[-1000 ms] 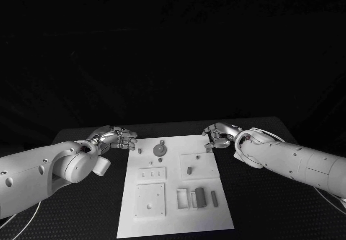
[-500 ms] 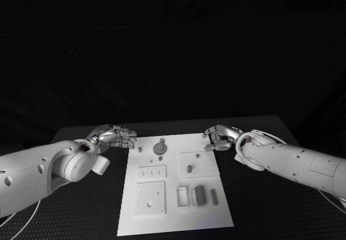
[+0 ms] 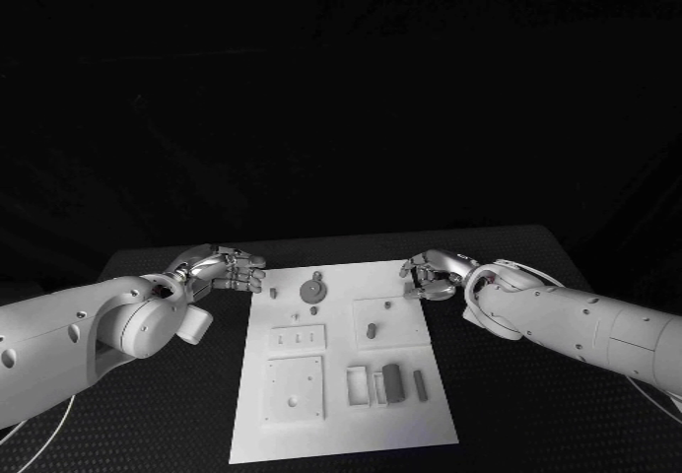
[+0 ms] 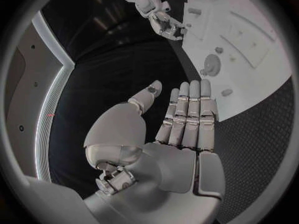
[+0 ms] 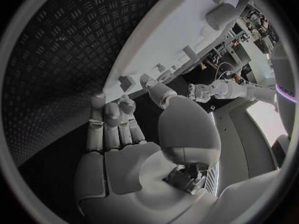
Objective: Assemble the parts on the task board
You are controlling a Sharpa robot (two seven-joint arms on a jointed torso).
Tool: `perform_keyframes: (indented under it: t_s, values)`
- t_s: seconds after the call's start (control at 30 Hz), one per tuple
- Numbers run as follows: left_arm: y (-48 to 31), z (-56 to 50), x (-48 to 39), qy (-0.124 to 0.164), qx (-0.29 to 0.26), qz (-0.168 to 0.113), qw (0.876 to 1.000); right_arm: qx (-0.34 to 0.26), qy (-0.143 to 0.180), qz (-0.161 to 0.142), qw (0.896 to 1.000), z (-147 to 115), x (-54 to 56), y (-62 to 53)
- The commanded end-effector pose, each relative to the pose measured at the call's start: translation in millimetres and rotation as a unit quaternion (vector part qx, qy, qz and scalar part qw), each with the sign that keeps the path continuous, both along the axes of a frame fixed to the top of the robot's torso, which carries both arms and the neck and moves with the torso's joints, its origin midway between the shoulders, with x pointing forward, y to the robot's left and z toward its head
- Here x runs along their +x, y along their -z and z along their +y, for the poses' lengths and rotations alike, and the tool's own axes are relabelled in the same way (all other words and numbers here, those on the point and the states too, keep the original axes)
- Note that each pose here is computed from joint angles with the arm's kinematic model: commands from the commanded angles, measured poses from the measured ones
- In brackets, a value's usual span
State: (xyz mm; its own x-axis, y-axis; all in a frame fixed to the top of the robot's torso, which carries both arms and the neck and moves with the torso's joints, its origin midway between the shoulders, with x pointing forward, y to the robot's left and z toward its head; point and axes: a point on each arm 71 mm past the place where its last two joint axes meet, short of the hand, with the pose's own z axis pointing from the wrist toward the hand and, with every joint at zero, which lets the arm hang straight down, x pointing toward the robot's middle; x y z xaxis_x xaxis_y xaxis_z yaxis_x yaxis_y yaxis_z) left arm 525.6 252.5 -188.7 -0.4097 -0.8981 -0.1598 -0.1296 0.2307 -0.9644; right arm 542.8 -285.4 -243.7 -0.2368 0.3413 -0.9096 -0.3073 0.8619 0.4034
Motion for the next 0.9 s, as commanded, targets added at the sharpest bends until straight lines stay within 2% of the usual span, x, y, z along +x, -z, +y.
perform_keyframes:
  t_s: [0.03, 0.5, 0.9]
  values:
    - [-0.9, -2.8, -0.6, 0.010, -0.004, -0.003, 1.000, -0.003, -0.005, 0.007, 1.000, 0, -0.4, 1.5]
    - [-0.8, -1.8, -0.7, 0.009, -0.004, -0.002, 1.000, -0.008, -0.001, 0.011, 1.000, -3, 0.4, 4.1]
    - [-0.6, -0.6, -0.6, 0.009, -0.003, -0.002, 1.000, -0.011, 0.002, 0.014, 1.000, -3, -1.1, 11.9]
